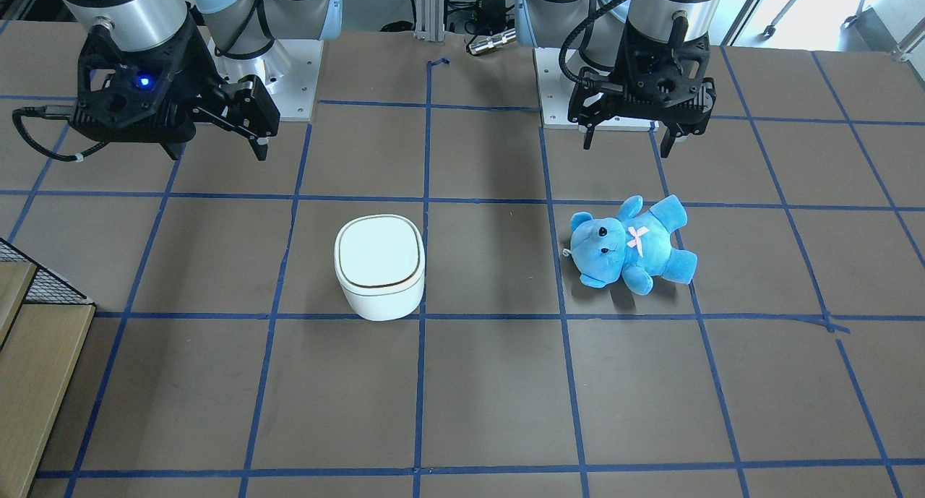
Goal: Open trash can with right arm
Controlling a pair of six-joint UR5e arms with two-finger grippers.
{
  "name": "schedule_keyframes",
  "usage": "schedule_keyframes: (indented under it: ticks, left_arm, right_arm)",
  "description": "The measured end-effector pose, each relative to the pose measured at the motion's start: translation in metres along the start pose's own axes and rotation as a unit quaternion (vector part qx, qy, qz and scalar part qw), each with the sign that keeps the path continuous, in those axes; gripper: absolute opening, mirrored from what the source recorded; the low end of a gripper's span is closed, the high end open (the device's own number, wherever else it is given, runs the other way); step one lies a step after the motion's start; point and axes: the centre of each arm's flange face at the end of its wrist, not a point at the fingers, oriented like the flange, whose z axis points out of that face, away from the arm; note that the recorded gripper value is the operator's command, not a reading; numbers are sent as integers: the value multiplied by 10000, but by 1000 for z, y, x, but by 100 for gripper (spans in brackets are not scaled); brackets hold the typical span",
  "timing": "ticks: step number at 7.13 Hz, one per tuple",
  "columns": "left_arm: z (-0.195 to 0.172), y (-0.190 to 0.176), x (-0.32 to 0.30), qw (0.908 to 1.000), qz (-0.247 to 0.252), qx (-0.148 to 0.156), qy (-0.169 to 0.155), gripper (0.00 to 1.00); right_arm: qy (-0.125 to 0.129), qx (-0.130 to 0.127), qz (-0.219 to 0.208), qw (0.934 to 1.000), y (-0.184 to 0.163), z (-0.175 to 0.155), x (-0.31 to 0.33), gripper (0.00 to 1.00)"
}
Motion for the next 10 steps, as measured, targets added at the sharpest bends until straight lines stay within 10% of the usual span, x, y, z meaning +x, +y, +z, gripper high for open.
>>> schedule_keyframes:
  ticks: [10]
  left_arm:
    - [0,0,0,10000,0,1,5,100]
  right_arm:
    - [32,42,-67,10000,-2,0,1,100]
